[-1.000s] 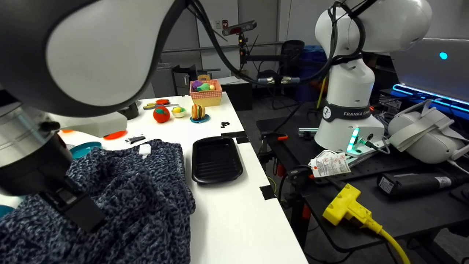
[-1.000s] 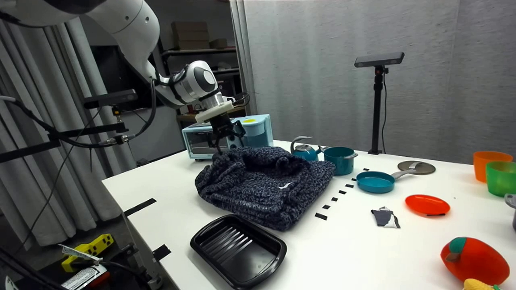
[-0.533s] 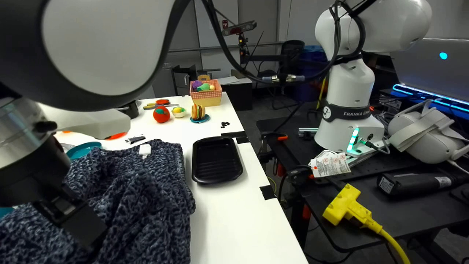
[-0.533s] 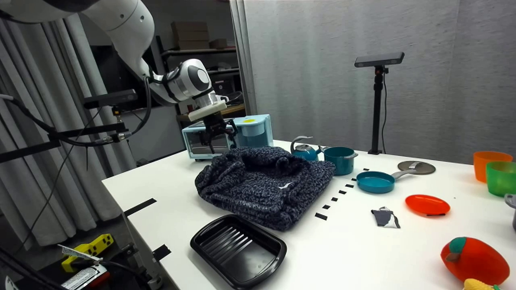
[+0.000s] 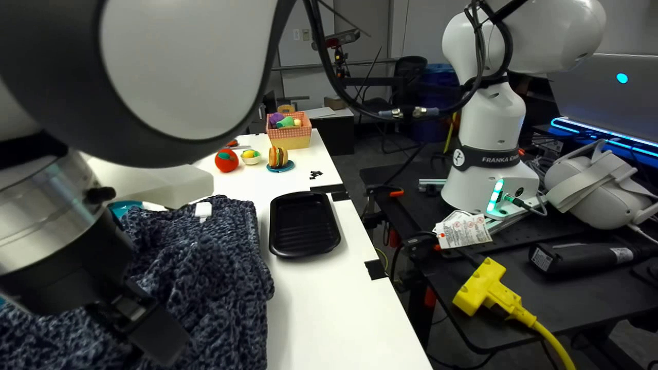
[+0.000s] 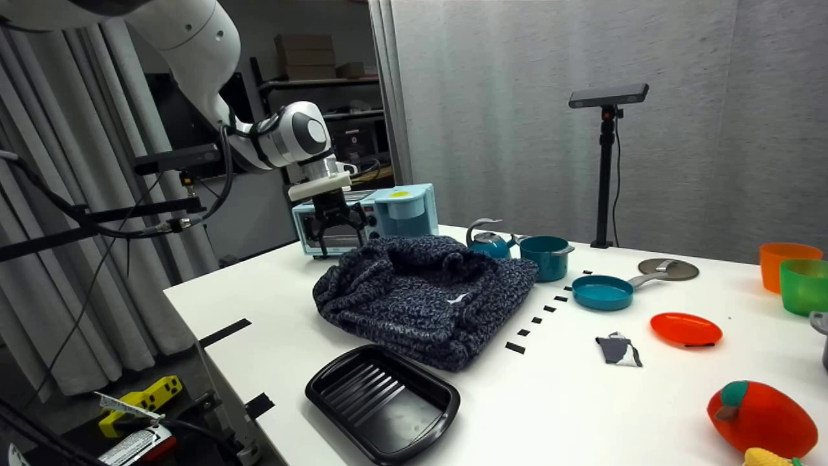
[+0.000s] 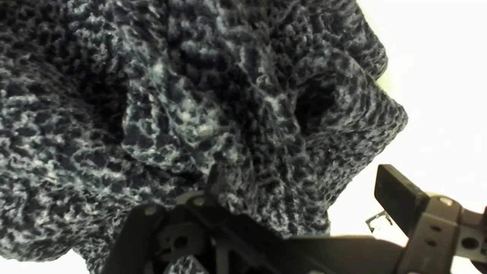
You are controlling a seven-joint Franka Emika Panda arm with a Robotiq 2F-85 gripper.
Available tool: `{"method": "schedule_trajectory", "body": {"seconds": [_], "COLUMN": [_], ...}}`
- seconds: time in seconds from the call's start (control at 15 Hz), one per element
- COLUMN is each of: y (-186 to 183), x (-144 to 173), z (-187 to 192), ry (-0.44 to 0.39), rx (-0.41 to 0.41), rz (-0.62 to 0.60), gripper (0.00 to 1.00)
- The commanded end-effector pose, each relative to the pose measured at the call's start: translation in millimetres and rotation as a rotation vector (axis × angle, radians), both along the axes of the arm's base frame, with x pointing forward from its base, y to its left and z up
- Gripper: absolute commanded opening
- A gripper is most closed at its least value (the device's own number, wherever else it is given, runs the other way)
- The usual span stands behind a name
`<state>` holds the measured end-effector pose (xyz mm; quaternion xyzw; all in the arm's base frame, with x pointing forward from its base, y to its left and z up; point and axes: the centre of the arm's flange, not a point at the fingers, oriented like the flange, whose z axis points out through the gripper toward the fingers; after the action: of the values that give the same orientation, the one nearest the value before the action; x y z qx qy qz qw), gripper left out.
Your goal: Unfold the fleece blanket once from right to left
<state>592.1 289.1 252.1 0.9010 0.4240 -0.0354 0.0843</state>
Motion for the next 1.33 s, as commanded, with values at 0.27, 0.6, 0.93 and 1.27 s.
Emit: {"method": "schedule_trajectory", "body": {"seconds": [0.27, 0.6, 0.93, 1.27], "y": [-12.5, -16.5, -18.3, -21.0], "x": [-13.5, -15.3, -23.0, -27.0], "z": [-9.2, -12.3, -24.5, -35.5], "ry": [0.055, 0.066, 0.099, 0.108], "rx": [0.0, -0.004, -0.006, -0.005], "rz": [-0.004, -0.018, -0.045, -0.072], "gripper": [1.0, 1.0, 1.0, 0.75]}}
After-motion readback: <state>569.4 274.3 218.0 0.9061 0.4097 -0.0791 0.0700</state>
